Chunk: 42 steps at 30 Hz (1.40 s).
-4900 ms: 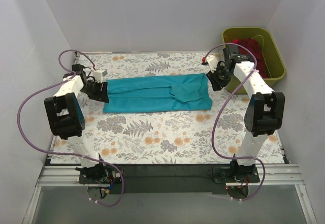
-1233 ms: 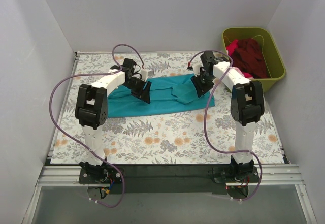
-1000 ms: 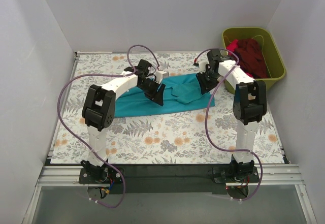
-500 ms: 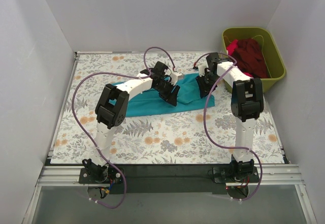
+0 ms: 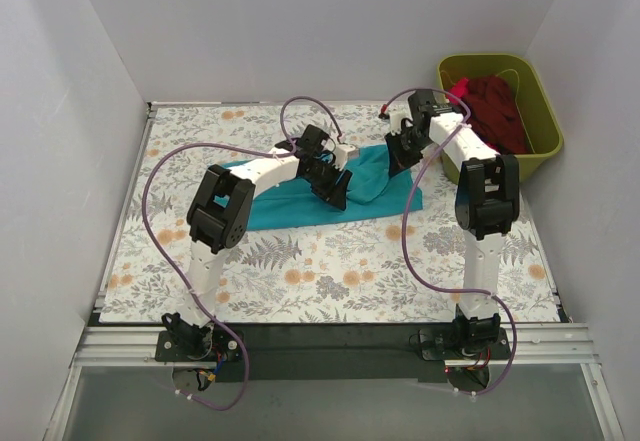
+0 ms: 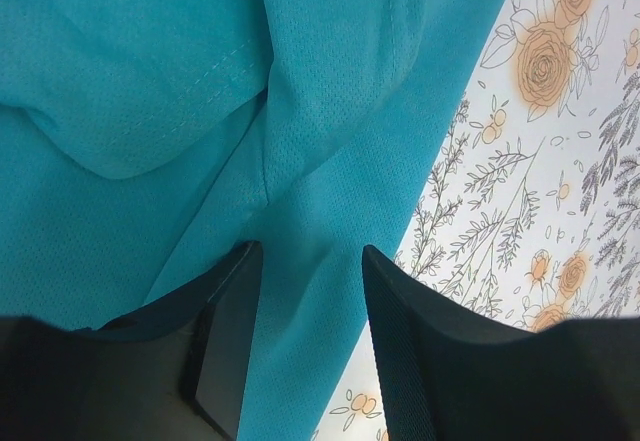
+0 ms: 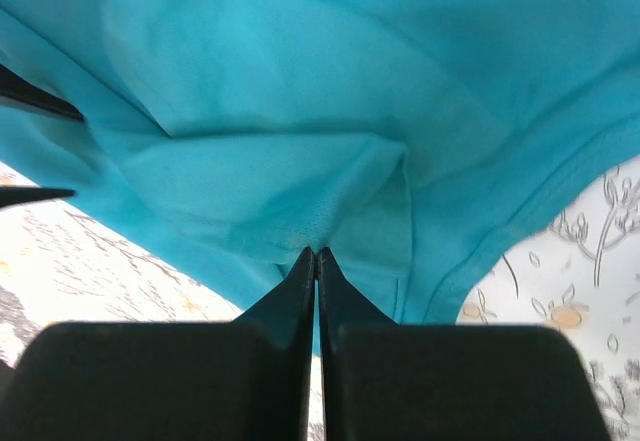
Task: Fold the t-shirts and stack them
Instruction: Fold the tshirt
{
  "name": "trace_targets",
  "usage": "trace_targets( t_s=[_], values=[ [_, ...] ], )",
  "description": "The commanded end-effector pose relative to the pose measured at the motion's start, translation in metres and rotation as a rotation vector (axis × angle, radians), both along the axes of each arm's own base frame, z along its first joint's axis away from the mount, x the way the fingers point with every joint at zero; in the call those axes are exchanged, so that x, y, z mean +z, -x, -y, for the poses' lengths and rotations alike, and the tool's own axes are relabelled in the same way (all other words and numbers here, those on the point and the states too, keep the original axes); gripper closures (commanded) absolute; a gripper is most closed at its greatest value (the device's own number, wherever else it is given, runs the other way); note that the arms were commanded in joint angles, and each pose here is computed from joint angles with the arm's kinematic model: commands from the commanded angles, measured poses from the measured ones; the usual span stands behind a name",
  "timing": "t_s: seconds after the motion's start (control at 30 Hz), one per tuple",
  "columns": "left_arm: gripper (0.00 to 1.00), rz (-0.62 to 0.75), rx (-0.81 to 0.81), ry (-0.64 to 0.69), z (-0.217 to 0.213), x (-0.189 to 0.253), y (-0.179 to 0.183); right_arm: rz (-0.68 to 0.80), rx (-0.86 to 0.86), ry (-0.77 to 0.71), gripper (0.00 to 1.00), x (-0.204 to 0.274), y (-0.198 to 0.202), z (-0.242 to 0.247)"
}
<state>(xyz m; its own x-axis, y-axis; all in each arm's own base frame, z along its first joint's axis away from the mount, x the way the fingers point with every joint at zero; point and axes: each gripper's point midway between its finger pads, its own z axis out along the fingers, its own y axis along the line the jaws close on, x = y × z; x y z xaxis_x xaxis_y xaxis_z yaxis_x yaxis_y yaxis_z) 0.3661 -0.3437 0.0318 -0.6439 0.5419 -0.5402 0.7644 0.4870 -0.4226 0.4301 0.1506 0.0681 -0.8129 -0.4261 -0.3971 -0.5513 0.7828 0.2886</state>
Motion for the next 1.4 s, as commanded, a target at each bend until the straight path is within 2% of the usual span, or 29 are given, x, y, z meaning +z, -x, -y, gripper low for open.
trace_targets(
  t_s=[0.0,0.37,0.77,1.13,1.37],
  values=[
    [0.57,0.062,0.004,0.053,0.003,0.036,0.0,0.005,0.003,-0.124,0.99,0.016,-0.012,-0.021],
    [0.57,0.097,0.042,0.109,0.004,0.061,0.0,-0.03,-0.044,-0.27,0.99,0.013,-0.039,-0.046],
    [0.59,0.149,0.125,0.174,0.012,0.067,-0.008,-0.028,-0.18,-0.356,0.99,0.017,-0.051,-0.024],
    [0.56,0.095,0.093,0.199,0.055,0.05,0.026,-0.075,-0.218,-0.392,0.99,0.01,-0.047,-0.029],
    [0.56,0.131,0.168,0.157,0.067,0.031,0.004,-0.088,-0.22,-0.436,0.99,0.014,-0.043,-0.033]
  ],
)
